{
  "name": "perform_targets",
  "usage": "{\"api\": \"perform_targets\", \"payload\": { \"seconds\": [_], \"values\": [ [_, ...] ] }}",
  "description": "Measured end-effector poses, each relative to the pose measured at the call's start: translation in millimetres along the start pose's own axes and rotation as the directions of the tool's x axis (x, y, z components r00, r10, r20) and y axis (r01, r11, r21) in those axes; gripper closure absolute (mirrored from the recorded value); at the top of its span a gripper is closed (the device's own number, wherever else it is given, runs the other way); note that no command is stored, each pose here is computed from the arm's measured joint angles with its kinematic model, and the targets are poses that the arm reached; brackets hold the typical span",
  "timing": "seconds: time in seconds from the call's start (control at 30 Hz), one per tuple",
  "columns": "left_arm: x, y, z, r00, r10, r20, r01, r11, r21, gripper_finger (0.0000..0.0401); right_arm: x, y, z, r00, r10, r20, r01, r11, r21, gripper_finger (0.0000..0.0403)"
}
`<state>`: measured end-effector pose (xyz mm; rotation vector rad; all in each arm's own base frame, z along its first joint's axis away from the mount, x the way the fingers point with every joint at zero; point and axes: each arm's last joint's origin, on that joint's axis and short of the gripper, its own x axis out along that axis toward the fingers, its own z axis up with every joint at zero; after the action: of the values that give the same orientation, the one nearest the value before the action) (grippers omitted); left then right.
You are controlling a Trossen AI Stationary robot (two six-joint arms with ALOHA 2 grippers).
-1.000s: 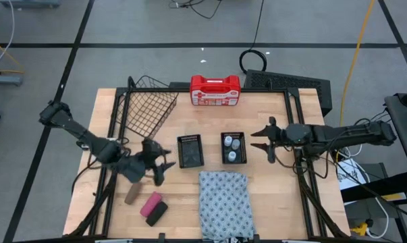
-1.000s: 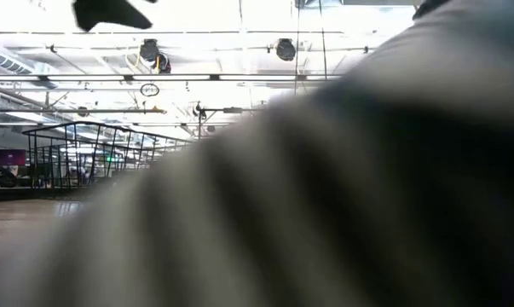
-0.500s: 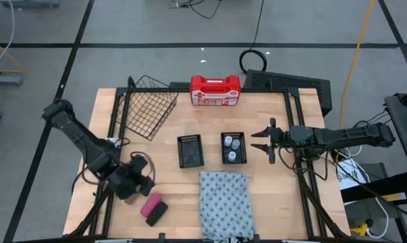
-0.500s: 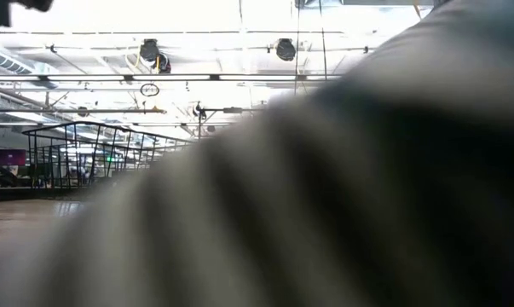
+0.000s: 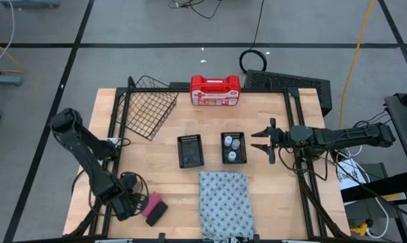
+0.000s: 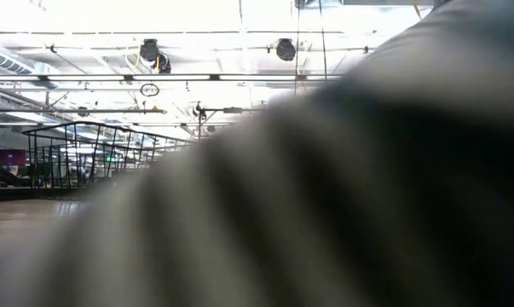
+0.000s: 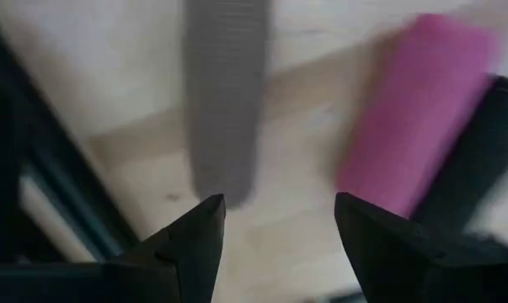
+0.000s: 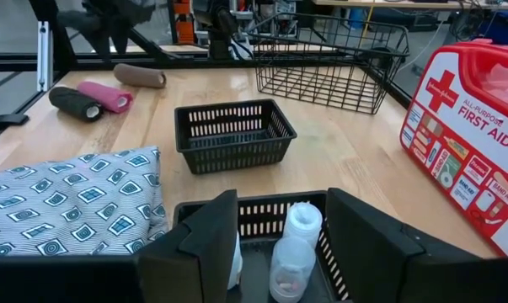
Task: Pick & Place Medicine items
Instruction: Put the brown bandage into the left black basket
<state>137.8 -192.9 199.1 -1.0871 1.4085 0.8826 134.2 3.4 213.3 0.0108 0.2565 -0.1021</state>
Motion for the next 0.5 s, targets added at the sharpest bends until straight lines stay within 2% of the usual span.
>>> {"api": "perform_targets", "payload": {
  "seconds": [0.4, 0.5],
  "values": [
    [44, -5, -7, 0.974, 0.226, 0.015, -0.226, 0.974, -0.016, 0.0169, 0, 0, 0, 1.0, 0.0, 0.0, 0.0, 1.0, 0.001, 0.0232],
    [51, -6, -8, 0.968, 0.25, 0.019, -0.25, 0.968, -0.014, 0.0169, 0, 0, 0, 1.0, 0.0, 0.0, 0.0, 1.0, 0.001, 0.0232]
  ]
}}
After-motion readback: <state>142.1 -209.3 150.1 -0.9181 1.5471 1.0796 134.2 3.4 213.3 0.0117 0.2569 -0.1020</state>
